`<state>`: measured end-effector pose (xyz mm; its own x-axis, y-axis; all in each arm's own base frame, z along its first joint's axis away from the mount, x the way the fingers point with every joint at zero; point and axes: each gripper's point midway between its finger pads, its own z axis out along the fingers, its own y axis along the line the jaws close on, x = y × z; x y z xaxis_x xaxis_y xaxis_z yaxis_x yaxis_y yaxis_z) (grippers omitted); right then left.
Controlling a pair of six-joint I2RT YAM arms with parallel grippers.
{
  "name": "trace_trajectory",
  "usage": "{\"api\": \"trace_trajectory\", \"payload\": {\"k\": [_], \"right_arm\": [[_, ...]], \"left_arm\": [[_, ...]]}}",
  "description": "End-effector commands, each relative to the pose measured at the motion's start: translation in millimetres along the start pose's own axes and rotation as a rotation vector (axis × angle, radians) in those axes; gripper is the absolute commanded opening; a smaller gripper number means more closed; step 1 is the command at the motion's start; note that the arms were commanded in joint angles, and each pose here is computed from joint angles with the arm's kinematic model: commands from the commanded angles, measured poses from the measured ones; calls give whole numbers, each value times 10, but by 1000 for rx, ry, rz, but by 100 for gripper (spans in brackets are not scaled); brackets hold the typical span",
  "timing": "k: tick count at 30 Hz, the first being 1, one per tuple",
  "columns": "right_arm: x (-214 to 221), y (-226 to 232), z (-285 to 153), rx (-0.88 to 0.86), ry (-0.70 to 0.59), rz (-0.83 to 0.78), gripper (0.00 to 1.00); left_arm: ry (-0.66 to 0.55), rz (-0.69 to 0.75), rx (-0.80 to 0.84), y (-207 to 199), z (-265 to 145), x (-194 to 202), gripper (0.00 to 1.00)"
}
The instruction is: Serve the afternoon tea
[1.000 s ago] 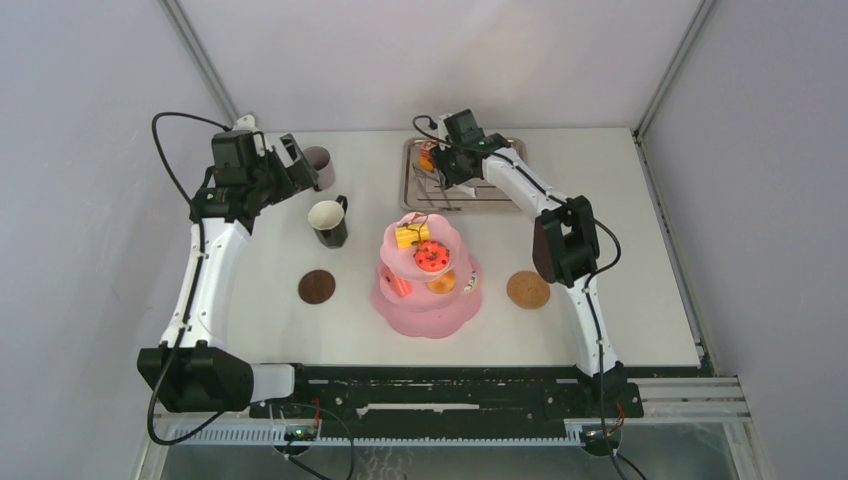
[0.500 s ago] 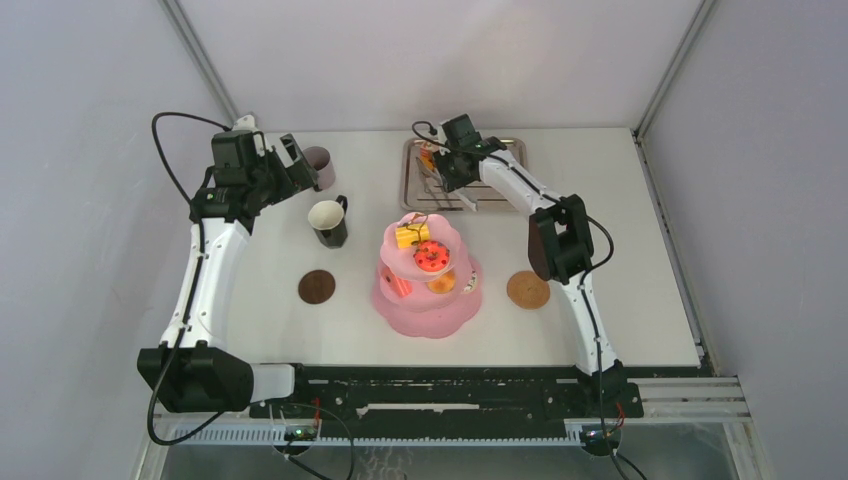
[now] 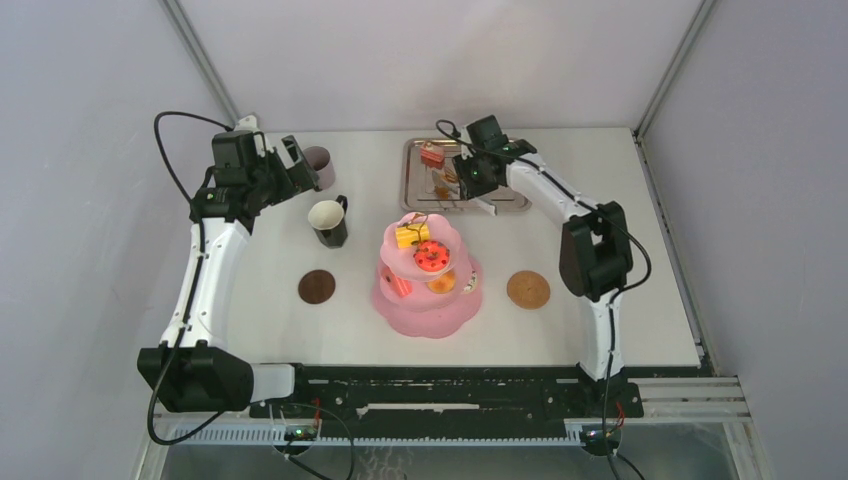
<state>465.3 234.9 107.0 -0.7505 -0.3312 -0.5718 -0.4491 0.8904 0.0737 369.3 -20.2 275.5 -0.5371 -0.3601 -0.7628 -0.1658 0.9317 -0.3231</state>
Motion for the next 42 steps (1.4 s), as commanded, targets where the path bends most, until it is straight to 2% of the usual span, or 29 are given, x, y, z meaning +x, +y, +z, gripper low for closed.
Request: {"api": "trace_trajectory", "payload": {"k": [1, 11, 19, 26, 29, 35, 42], "right_arm": [[-222, 40, -502, -13, -131, 63, 26], [-109, -121, -767, 39, -172, 237, 25], [216, -224, -1176, 110, -223, 323, 25], [661, -178, -1586, 133, -229, 325, 25], [982, -117, -1723, 141, -191, 319, 25], [1519, 126, -2045, 151, -129, 255, 26], [1956, 470, -2299, 90, -83, 243, 26]], "left_arm": [[-61, 26, 78, -177, -103, -198, 100], [-34, 57, 158, -268, -230, -40, 100], [-22, 62, 210, -325, -356, 90, 100], [-42, 62, 242, -355, -455, 139, 100], [-52, 64, 248, -354, -507, 161, 100], [-69, 65, 249, -333, -571, 203, 100], [-89, 66, 255, -331, -660, 225, 100]]}}
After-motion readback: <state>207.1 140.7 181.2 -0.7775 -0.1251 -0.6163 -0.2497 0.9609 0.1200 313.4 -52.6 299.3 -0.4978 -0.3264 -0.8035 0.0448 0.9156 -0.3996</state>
